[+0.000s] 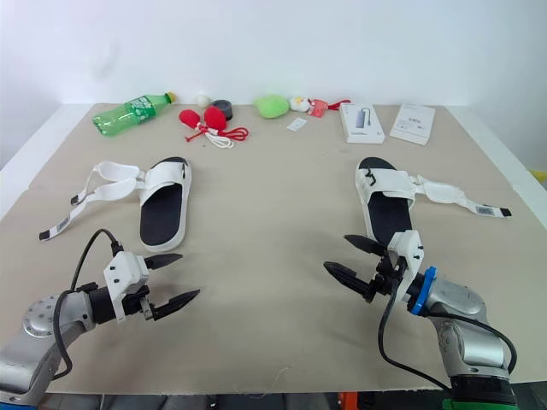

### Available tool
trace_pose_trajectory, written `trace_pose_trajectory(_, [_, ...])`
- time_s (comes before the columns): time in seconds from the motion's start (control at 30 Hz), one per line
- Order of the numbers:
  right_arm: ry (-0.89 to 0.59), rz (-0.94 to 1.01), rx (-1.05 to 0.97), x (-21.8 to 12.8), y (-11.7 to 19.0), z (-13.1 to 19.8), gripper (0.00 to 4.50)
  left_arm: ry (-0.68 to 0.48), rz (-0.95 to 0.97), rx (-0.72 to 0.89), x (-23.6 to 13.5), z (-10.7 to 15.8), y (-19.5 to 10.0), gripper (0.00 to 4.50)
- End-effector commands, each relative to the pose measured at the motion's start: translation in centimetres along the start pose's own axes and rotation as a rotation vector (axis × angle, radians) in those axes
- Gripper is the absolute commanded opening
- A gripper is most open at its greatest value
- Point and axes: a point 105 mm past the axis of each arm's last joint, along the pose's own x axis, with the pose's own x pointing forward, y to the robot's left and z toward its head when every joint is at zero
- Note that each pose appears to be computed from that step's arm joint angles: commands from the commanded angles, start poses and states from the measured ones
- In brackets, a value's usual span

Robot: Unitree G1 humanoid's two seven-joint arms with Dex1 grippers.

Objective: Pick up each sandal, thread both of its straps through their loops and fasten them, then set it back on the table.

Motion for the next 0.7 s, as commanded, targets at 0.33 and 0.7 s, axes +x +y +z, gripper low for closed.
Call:
trace_pose_trajectory(0.33, [-0.01, -0.04, -0.031, -2.5, -1.4, 0.4, 4.5, -0.015, 0.012, 0.03, -2.0, 1.3, 1.9, 4.45])
trace_pose_trajectory(0.7, [-0.005, -0.111, -0.028, -3.3, -2.7, 0.7, 4.5, -0.02, -0.021, 0.069, -1.7, 1.6, 1.7, 4.45])
